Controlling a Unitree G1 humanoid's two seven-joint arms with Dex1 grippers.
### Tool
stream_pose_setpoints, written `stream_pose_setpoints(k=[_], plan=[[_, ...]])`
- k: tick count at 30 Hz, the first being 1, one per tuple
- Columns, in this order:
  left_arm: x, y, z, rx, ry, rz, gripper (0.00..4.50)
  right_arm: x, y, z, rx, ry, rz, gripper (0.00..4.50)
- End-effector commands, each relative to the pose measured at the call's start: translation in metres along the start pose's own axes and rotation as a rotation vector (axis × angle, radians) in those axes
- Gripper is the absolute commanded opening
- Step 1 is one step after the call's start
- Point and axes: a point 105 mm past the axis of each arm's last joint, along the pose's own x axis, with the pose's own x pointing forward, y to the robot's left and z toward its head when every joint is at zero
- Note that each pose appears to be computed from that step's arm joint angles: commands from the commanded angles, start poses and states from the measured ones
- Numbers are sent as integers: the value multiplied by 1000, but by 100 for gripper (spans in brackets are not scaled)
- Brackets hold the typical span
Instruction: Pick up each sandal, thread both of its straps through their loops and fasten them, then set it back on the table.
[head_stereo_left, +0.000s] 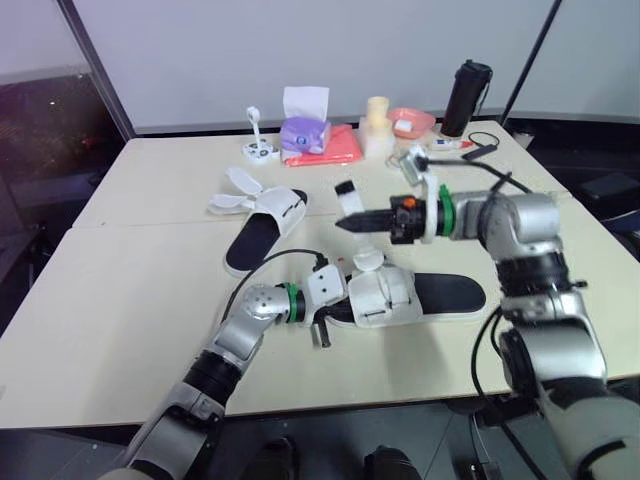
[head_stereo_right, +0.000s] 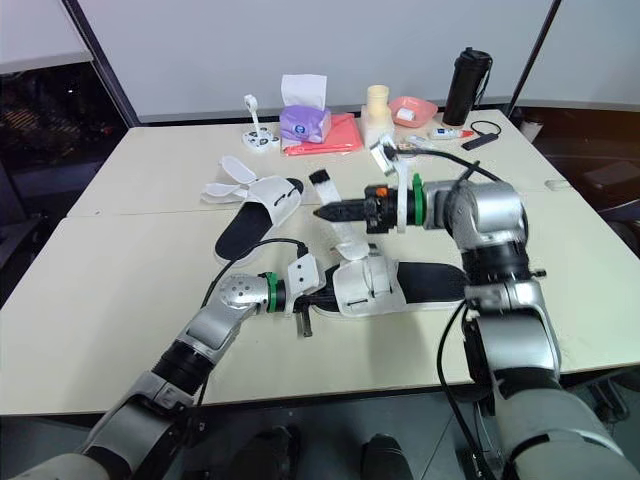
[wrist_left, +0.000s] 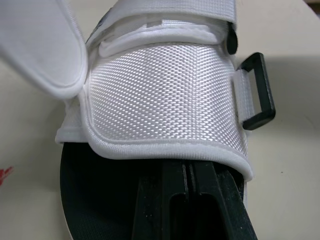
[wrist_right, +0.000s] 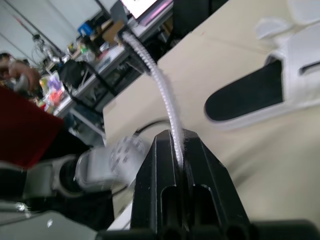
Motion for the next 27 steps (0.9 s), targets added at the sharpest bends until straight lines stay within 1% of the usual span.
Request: stream_pose_setpoints(k=[1,3,7,10,13,17,20,22,24,26,27], plan=[[-1,-7,-29,-125,84,-10,0,-6,36,-2,-98,-33,37,4],[-1,-6,-28,-142,79,-9,0,-7,42,-13,-99,-37,18,4],[-2,-6,-28,-164,73,-10,0,-6,50,-26,-116,-51,-1,4],[-2,-6,-27,-182,69,-14,0,-2,54,-53,-155,0,-23,4],[-2,-6,-26,-192,66,-16,0,1,52,-69,-192,26,-38,4],[-1,-6,-24,-199,61,-20,0,5,45,-83,-239,44,-75,4],[-2,-6,-24,-200,62,-22,0,7,45,-89,-257,47,-76,4],[-3,-6,-24,-198,65,-22,0,8,46,-95,-262,65,-69,61],[-4,-6,-24,-197,68,-22,0,9,46,-105,-291,116,-70,137],[-4,-6,-25,-195,70,-23,0,7,44,-118,-341,199,-78,251],[-4,-6,-25,-194,70,-24,0,5,45,-124,-365,240,-72,295]])
